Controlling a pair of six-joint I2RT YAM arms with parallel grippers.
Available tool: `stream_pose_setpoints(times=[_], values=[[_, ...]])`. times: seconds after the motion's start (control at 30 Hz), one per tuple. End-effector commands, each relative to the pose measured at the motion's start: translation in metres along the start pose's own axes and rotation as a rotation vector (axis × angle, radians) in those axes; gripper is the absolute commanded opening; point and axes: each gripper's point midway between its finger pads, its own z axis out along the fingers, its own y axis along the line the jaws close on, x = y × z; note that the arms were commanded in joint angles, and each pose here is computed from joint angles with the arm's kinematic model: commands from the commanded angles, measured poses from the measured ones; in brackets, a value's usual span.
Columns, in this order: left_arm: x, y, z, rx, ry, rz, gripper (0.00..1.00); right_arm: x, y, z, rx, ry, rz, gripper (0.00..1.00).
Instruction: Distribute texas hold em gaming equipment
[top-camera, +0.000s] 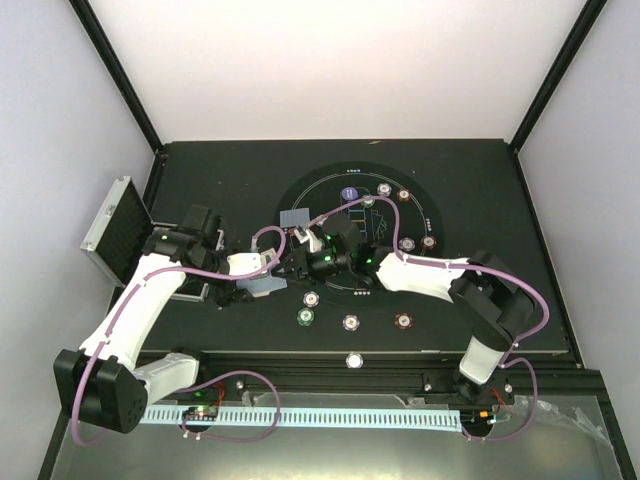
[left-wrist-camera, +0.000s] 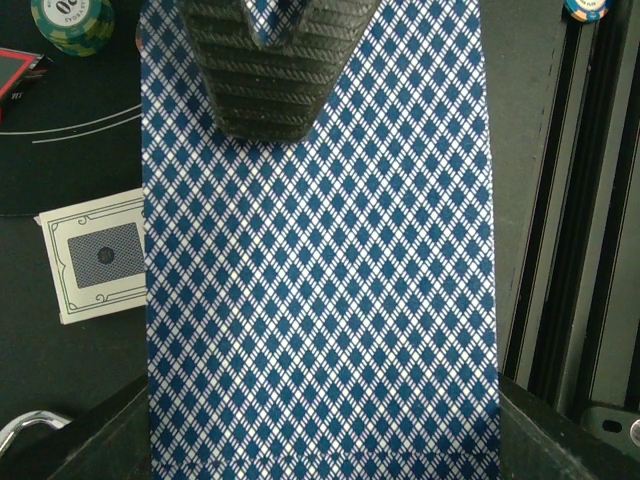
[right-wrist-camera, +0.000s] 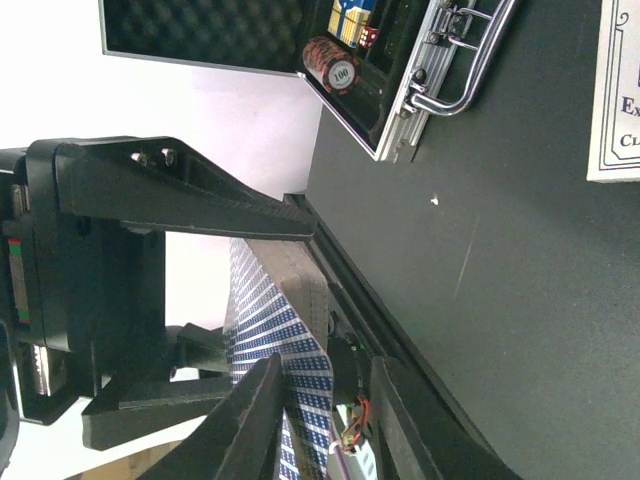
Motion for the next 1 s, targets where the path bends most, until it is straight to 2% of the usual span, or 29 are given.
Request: stream_pose_setpoints(times=[0.0,0.43,0.7,0.97], values=[[-0.012,0.005,-0.007,-0.008,-0.040,0.032,0.01,0.000,0.006,-0.004,0.008,-0.007,-0.030,0.25],[-0.013,0.005,-0.009,-0.015,-0.044,0.034,0.02,0.002,0.009,-0.018,0.026,-0.031,-0.051,0.21],[-0.013,0.005,-0.008,-0.016,-0.042,0.033,0.02,0.001,0.017,-0.031,0.006,-0.054,-0.045,0.02],[-0.012,0.006,-0.009,-0.020,-0.036,0.031,0.02,-0.007,0.014,-0.048,-0.039,-0.081,-0.008,0.01]])
